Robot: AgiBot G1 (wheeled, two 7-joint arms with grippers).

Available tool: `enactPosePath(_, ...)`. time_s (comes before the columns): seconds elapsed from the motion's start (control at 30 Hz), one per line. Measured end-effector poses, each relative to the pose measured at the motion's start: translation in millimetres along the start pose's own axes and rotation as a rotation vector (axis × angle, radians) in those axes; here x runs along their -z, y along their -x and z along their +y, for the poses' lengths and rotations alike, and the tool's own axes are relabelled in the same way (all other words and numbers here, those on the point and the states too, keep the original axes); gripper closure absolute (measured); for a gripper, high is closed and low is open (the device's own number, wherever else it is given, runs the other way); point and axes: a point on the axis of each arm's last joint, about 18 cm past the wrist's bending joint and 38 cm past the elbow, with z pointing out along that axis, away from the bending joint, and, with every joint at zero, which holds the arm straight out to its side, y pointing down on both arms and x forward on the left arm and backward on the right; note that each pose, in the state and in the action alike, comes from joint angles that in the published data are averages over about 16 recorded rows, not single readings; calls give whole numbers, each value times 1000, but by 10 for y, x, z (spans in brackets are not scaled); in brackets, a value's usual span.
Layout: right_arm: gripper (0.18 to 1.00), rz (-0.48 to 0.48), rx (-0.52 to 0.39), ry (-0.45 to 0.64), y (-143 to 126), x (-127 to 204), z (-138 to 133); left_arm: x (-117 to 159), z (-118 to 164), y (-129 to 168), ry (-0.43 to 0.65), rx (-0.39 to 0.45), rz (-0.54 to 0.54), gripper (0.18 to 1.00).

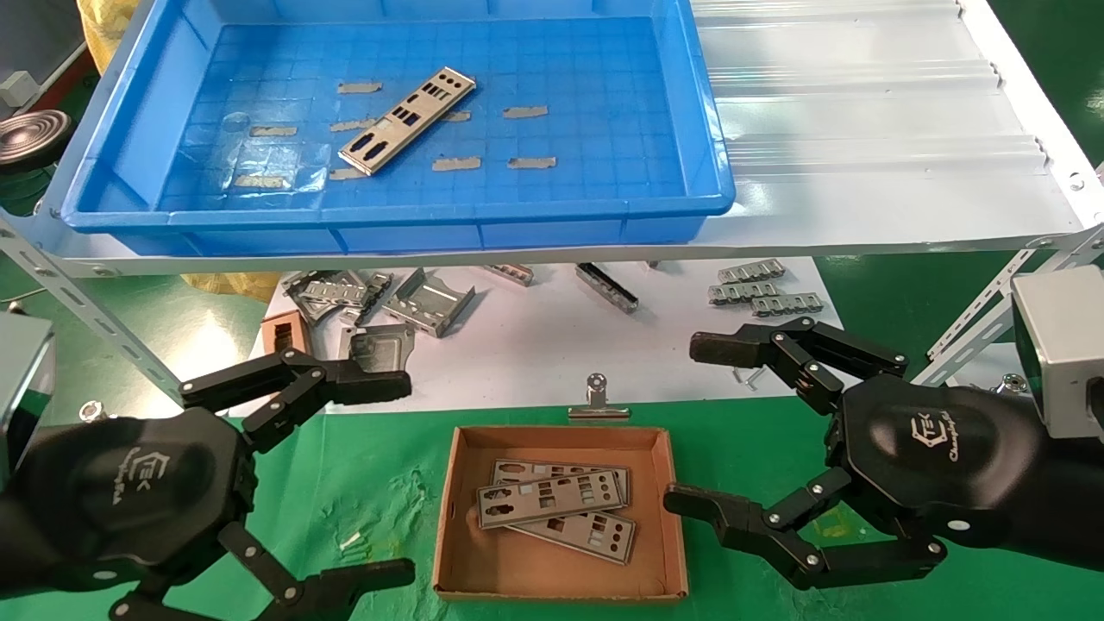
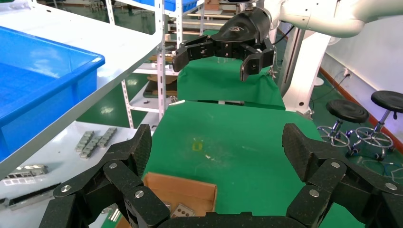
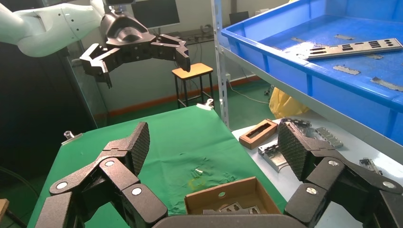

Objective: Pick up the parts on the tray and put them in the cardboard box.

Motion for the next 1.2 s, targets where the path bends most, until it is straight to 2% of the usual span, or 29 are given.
enactPosePath(0.33,196,0,0,0,0,0,0,0,0,0,0,0,0,184)
enactPosePath(0.53,237,0,0,0,0,0,0,0,0,0,0,0,0,184)
enactPosePath(0.93,426,0,0,0,0,0,0,0,0,0,0,0,0,184)
enactPosePath(1.2,620,0,0,0,0,0,0,-1,-31,51,-2,-4,-13,184)
